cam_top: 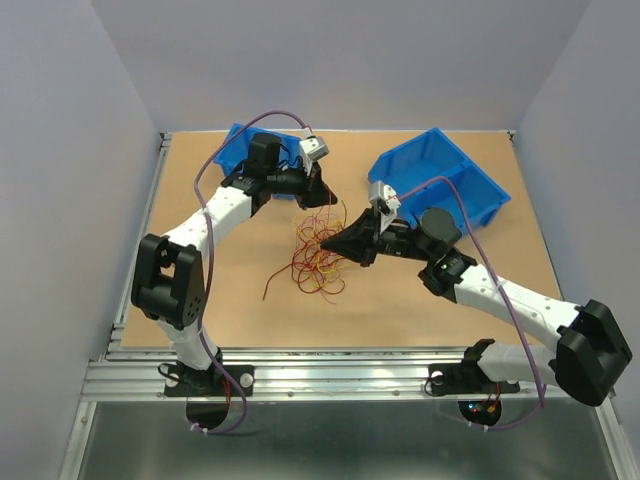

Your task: Untangle the cables

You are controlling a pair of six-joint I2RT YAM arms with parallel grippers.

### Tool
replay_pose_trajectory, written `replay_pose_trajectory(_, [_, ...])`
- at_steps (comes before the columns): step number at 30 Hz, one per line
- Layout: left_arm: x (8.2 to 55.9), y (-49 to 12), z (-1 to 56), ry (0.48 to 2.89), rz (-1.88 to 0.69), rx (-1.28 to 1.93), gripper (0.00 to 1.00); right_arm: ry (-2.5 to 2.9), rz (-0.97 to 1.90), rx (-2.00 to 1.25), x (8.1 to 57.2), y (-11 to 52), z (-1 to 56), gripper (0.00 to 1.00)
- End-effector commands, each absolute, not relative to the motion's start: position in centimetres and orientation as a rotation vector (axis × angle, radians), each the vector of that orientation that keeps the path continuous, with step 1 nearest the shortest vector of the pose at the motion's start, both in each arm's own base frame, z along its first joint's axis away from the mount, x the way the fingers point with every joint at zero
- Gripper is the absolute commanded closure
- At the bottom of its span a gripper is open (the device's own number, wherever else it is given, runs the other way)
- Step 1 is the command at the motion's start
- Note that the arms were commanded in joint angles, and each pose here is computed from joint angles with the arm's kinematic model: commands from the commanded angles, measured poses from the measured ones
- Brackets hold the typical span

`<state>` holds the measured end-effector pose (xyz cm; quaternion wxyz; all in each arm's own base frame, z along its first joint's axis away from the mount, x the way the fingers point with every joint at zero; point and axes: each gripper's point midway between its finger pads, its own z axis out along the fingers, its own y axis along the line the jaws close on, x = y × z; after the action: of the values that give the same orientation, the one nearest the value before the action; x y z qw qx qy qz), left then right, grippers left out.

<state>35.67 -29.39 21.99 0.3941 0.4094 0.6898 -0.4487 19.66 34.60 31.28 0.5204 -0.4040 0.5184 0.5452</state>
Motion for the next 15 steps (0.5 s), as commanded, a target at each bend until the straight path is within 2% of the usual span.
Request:
replay_pose_trajectory(1, [35.7,-30.6,23.4,1.693,-1.100,1.093,0.99,1.107,1.248,-0.772,20.5,32.9,35.0,1.00])
replay_pose_trajectory(5, [36.5,-29.9,23.5,1.716,-1.016,1.032,0.96,1.213,1.055,-0.535,24.3,30.2,36.4,0.99])
replay_pose_trajectory(6, [36.9,-29.9,24.0,1.689,-0.999,1.023,0.96,1.345,0.937,-0.443,26.8,29.1,34.3,0.99])
replay_pose_trajectory(9, [36.8,-29.8,24.9,1.675,-0.985,1.000,0.96,1.424,0.834,-0.450,28.9,29.0,34.3,0.99])
replay_pose_trajectory(15, [36.5,-29.7,25.0,1.661,-0.965,1.005,1.00,1.586,0.802,-0.484,31.5,30.8,29.7,0.99])
